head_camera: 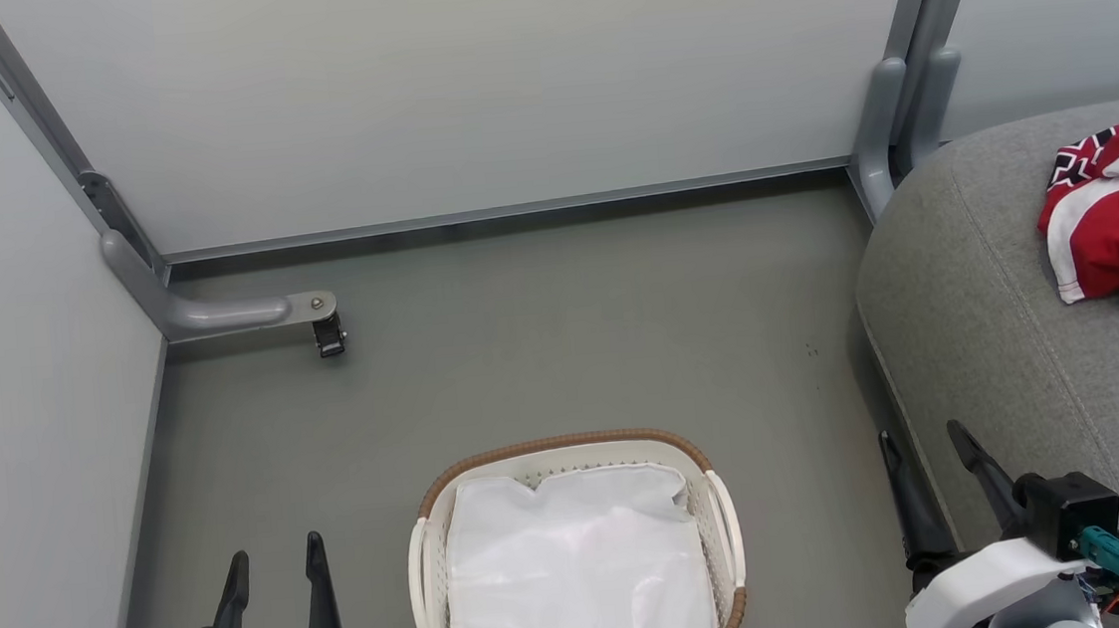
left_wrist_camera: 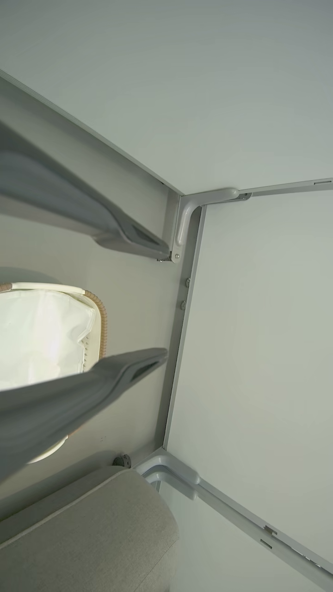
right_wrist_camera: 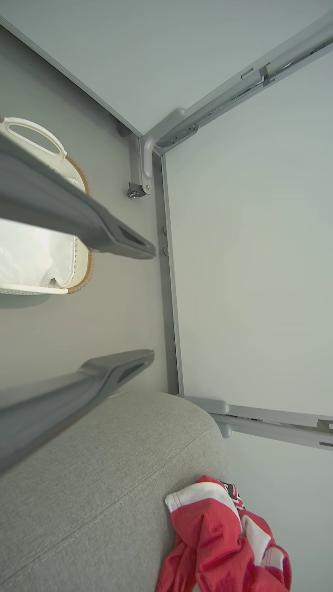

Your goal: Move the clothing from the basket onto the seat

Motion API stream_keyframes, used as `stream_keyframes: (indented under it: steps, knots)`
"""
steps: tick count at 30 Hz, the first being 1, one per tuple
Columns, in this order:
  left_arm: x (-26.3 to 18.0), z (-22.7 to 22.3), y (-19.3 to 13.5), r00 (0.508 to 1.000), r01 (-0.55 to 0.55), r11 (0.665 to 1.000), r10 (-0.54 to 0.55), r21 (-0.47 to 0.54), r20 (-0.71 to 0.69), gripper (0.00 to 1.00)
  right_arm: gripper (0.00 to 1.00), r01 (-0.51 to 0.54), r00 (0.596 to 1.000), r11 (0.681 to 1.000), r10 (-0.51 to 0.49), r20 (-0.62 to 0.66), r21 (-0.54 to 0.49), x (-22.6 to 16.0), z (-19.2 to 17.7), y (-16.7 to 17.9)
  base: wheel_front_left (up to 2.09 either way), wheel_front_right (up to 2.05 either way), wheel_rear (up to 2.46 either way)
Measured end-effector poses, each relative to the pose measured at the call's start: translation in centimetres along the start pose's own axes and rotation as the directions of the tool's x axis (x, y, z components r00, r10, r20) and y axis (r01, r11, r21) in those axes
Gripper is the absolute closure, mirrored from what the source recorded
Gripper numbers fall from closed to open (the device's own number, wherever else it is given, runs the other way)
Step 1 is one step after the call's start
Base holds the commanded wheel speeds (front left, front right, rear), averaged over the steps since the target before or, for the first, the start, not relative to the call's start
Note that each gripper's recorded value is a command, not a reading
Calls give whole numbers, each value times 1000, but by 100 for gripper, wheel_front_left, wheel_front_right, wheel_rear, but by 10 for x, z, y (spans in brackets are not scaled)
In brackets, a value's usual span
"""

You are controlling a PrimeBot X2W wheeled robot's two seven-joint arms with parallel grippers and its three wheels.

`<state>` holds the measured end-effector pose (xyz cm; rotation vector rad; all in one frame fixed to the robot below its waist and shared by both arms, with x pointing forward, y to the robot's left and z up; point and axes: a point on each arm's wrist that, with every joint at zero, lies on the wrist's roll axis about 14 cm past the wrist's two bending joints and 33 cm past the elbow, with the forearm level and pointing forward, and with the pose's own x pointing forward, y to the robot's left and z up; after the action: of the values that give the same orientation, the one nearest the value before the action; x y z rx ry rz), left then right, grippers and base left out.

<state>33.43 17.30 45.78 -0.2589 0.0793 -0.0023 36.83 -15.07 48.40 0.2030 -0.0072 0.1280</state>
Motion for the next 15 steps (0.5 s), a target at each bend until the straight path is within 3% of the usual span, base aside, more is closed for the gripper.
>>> stream_keyframes:
  steps: [15]
  knots:
    - [-3,-5,2,1000,-2,1000,2,3,-14,0,0,-8,1000,1000,8,0,-1,-1,0,3,0,0,0]
